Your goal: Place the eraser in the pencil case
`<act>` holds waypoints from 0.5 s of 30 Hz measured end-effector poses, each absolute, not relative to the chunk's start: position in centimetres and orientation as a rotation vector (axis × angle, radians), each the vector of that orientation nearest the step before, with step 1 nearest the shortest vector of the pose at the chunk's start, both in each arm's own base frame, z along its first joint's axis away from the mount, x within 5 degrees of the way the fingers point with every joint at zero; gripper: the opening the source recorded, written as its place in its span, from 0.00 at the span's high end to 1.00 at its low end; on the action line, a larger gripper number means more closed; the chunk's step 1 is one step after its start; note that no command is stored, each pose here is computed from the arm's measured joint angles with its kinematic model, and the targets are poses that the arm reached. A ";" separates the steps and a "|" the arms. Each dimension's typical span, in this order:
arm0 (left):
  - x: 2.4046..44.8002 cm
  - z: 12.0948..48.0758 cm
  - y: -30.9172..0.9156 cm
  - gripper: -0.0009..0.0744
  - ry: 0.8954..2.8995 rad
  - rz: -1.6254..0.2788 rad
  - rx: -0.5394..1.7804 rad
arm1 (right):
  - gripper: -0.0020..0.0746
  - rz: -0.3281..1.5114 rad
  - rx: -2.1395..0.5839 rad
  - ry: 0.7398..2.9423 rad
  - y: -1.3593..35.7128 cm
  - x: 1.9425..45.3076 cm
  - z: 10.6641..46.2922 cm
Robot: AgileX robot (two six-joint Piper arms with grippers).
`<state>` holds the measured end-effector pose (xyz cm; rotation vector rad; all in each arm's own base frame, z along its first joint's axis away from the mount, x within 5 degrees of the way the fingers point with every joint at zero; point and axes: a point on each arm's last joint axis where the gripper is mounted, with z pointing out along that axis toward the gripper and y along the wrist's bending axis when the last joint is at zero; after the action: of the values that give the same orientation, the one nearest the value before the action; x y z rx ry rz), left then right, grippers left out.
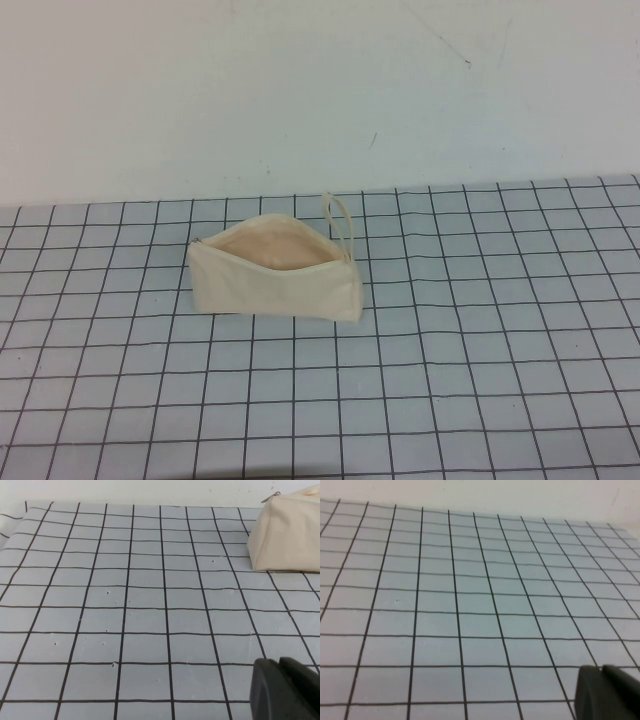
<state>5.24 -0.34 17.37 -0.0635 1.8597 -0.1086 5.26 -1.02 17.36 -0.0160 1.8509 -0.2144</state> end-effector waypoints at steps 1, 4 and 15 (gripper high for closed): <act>5.2 17.4 -0.3 0.99 1.860 -0.109 -0.064 | 0.97 -0.215 -0.015 1.856 -1.0 5.2 17.3; 5.2 17.4 -0.3 0.99 1.860 -0.109 -0.064 | 0.97 -0.208 -0.001 1.901 -1.1 5.1 16.9; 5.2 17.4 -0.3 0.99 1.860 -0.109 -0.064 | 0.97 -0.118 0.129 1.925 -1.1 5.0 16.8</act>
<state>5.24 -0.34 17.37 -0.0635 1.8597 -0.1086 5.00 -1.07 16.76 0.1288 1.9249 -0.1177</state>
